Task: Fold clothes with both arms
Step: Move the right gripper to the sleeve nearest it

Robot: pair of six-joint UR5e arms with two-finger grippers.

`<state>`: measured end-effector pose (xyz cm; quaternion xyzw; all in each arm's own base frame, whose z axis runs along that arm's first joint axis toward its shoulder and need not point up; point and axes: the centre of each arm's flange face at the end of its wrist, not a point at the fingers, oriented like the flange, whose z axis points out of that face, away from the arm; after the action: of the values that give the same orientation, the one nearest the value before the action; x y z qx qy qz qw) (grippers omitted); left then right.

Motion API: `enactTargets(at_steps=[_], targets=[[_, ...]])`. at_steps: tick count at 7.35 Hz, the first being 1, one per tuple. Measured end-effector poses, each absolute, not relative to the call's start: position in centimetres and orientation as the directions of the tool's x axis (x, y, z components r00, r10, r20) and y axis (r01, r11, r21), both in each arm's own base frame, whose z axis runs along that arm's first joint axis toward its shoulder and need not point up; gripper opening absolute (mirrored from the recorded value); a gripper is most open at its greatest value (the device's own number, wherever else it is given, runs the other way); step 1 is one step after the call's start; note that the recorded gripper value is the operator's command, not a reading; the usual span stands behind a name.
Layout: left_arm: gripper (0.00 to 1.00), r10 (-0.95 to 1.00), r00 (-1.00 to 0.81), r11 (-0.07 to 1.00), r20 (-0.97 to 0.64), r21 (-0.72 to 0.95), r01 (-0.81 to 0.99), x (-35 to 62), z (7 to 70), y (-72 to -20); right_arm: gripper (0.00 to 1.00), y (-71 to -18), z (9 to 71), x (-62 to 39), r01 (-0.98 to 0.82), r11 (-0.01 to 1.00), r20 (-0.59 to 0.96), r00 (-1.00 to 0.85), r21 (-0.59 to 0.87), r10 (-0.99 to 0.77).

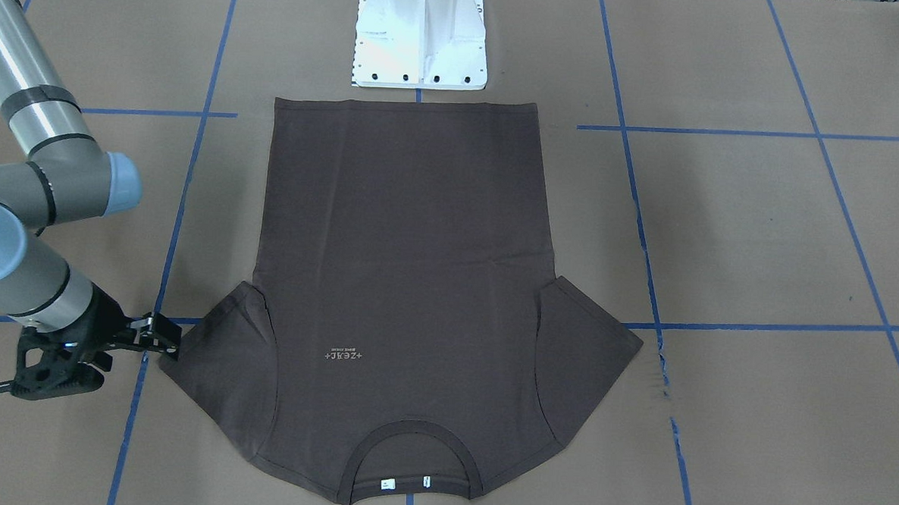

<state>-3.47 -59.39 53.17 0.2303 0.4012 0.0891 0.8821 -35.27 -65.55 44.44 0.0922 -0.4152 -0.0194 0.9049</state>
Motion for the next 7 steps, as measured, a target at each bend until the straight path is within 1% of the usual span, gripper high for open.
enactTargets(at_steps=[4, 5, 6, 7], targets=[[1.00, 0.345, 0.662, 0.876, -0.665, 0.482, 0.028, -3.5, 52.9, -59.7, 1.00, -65.4, 45.9, -37.2, -0.043, 0.989, 0.737, 0.672, 0.140, -0.075], [1.00, 0.344, 0.662, 0.876, -0.666, 0.481, 0.028, -3.5, 52.9, -59.8, 0.97, -65.2, 46.3, -37.4, -0.040, 0.990, 0.734, 0.675, 0.134, -0.072], [1.00, 0.344, 0.662, 0.876, -0.666, 0.481, 0.028, -3.5, 52.8, -59.8, 0.89, -65.2, 46.5, -37.5, -0.037, 0.991, 0.732, 0.677, 0.130, -0.071], [1.00, 0.345, 0.662, 0.876, -0.665, 0.482, 0.028, -3.5, 52.8, -59.9, 0.85, -65.2, 46.6, -37.6, -0.037, 0.991, 0.731, 0.679, 0.128, -0.069]])
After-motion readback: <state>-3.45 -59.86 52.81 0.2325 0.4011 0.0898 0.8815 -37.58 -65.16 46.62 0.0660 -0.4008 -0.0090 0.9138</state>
